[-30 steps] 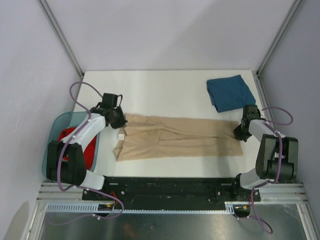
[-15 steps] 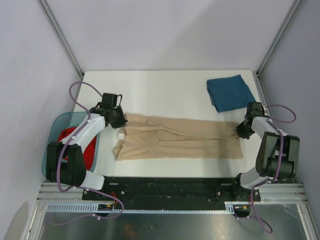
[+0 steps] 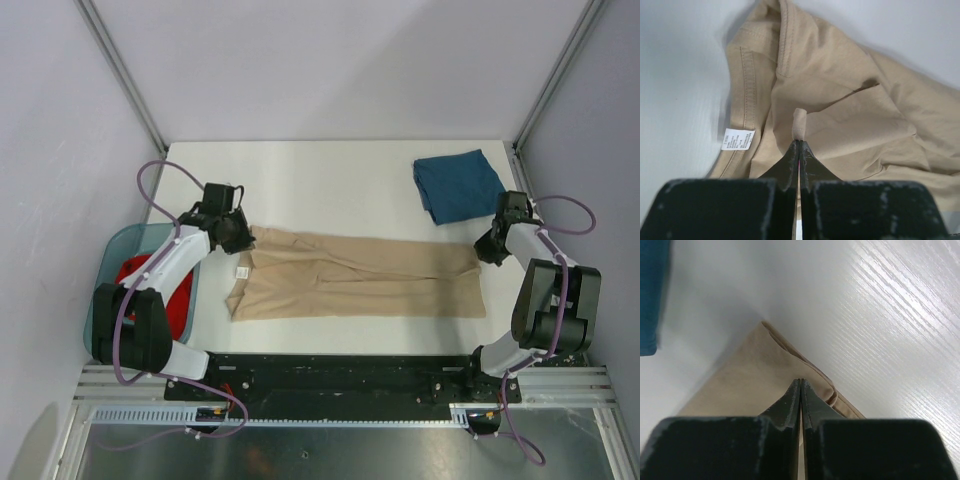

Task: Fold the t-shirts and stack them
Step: Fold the other side of the tshirt into a rectangle

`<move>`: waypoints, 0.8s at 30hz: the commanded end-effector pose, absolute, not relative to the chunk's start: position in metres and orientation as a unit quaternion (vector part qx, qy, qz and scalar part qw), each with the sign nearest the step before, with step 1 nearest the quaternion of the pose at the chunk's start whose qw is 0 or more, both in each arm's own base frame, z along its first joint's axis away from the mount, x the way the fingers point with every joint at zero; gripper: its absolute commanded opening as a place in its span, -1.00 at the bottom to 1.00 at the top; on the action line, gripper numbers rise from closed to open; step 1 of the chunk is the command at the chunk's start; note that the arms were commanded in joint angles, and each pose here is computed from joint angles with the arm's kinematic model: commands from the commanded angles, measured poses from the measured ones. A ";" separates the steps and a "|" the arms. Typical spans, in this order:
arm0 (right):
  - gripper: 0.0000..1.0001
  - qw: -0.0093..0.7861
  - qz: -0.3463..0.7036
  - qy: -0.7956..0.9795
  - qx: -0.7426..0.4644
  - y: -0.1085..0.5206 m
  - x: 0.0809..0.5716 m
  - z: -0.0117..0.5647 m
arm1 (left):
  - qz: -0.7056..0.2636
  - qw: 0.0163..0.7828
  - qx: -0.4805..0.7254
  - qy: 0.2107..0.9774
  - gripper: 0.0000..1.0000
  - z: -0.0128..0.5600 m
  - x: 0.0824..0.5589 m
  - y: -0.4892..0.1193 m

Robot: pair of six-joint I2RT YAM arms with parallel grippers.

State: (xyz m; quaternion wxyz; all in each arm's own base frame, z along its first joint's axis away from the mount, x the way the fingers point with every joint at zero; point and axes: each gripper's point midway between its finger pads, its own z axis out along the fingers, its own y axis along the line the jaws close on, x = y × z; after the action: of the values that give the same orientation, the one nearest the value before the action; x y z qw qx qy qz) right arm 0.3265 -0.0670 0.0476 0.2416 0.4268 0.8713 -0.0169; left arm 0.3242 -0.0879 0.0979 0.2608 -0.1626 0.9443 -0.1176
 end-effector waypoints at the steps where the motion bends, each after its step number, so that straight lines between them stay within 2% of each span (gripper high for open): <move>1: -0.90 0.257 -0.031 0.870 0.419 -0.075 0.341 0.065 | -0.147 0.309 -0.152 0.927 -1.00 0.134 0.344 -0.097; 7: -0.51 0.224 -0.059 0.874 0.427 -0.079 0.323 0.059 | -0.148 0.304 -0.152 0.929 -1.00 0.131 0.342 -0.098; 9: -0.43 0.214 -0.060 0.877 0.426 -0.078 0.318 0.057 | -0.147 0.302 -0.153 0.929 -1.00 0.129 0.340 -0.097; 24: -0.42 0.174 -0.060 0.888 0.422 -0.060 0.308 0.038 | -0.150 0.306 -0.152 0.928 -1.00 0.132 0.338 -0.097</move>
State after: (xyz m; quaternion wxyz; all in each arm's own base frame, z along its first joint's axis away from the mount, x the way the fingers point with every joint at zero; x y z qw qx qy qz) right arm 0.3081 -0.0596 0.0364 0.1762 0.4159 0.8906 -0.0530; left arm 0.3331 -0.0926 0.1100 0.2751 -0.1586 0.9390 -0.1317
